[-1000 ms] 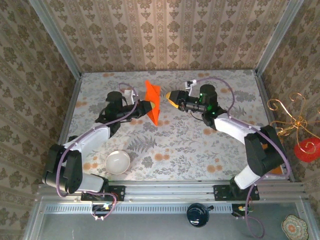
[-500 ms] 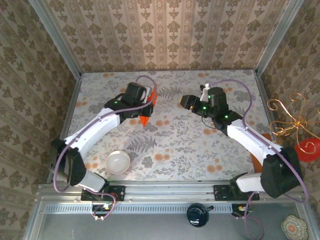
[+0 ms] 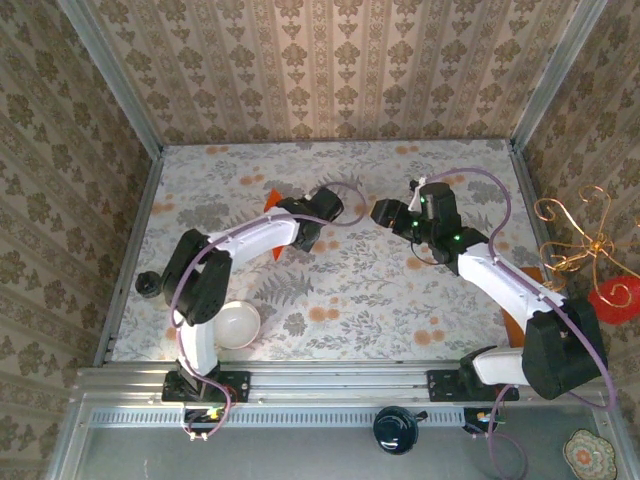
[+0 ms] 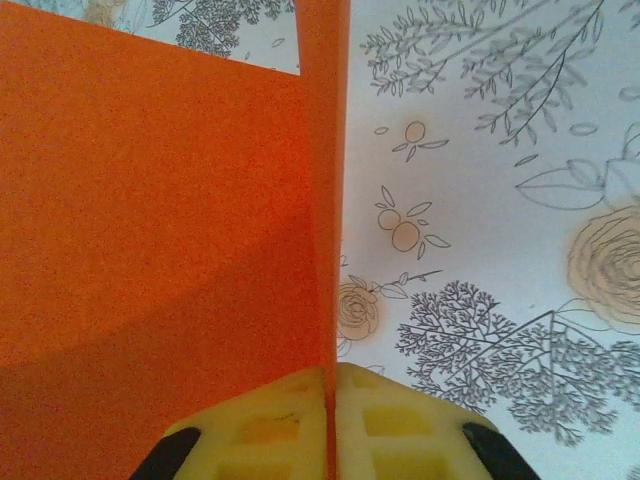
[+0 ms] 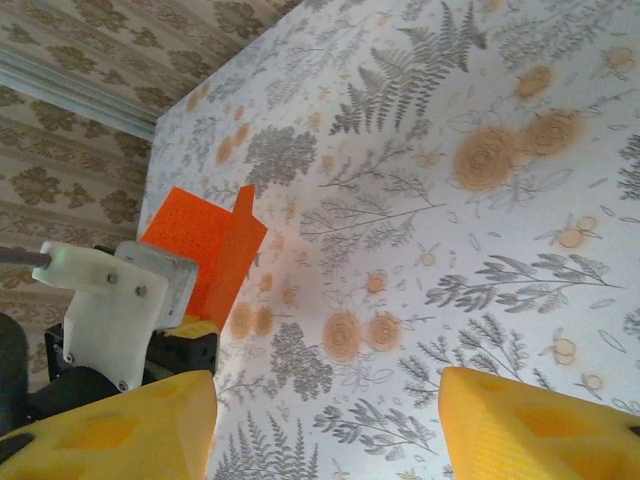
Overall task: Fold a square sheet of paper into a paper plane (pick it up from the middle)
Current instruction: Turn over the paper at the center of the table.
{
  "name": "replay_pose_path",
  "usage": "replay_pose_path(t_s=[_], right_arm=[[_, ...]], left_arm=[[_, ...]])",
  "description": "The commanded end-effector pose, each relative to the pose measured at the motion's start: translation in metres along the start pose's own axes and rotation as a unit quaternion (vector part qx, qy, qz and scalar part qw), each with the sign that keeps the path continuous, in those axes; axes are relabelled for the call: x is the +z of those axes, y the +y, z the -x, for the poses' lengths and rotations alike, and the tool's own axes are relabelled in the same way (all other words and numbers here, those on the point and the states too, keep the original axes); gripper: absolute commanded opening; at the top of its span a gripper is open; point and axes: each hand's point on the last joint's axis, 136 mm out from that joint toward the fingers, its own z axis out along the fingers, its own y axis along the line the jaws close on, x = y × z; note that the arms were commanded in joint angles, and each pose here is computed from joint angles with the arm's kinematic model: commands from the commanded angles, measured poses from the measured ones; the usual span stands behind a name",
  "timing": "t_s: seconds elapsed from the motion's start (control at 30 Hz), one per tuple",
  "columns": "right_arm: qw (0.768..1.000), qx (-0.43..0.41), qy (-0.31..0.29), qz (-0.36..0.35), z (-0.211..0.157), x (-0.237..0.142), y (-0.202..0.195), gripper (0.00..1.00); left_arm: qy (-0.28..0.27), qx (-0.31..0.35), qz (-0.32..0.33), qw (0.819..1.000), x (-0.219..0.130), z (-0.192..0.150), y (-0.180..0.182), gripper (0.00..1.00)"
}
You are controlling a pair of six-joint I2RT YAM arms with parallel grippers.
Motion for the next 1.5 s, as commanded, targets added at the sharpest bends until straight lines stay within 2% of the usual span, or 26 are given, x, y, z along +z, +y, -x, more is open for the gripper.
replay_pose_path(t_s=[0.0, 0.2, 0.5, 0.77, 0.93, 1.07, 1.23, 1.37, 1.47], right_arm=[[0.999, 0.010, -0.009, -0.029, 0.000, -0.008, -0.015, 0.62], [0.999, 0.011, -0.010, -0.051, 0.000, -0.017, -0.030, 0.62], [0.997, 0.041, -0.009, -0.070, -0.003, -0.017, -0.049, 0.62], [0.994, 0.060, -0.016, -0.092, -0.001, -0.019, -0.061, 0.62], [0.993, 0.069, -0.016, -0.099, -0.001, -0.018, -0.066, 0.62], [0.992, 0.070, -0.017, -0.099, 0.000, -0.018, -0.067, 0.63], [0.992, 0.070, -0.014, -0.102, 0.000, -0.015, -0.068, 0.63], [0.993, 0.073, -0.005, -0.095, -0.001, -0.010, -0.067, 0.64], [0.993, 0.076, 0.004, -0.085, -0.003, -0.006, -0.064, 0.63]], left_arm=[[-0.015, 0.061, 0.059, 0.996, -0.003, 0.011, 0.001, 0.11], [0.005, 0.090, 0.089, 0.992, 0.018, 0.003, -0.015, 0.11], [0.020, 0.082, 0.095, 0.992, 0.037, -0.006, -0.042, 0.14], [0.030, 0.034, 0.012, 0.999, 0.033, -0.012, -0.067, 0.21], [0.028, -0.013, -0.088, 0.996, 0.010, -0.011, -0.087, 0.26], [0.020, -0.061, -0.195, 0.979, -0.024, -0.009, -0.107, 0.33], [0.002, -0.116, -0.301, 0.946, -0.063, -0.002, -0.119, 0.40], [-0.011, -0.175, -0.366, 0.914, -0.080, 0.006, -0.105, 0.43], [-0.021, -0.231, -0.401, 0.886, -0.077, 0.009, -0.080, 0.48]])
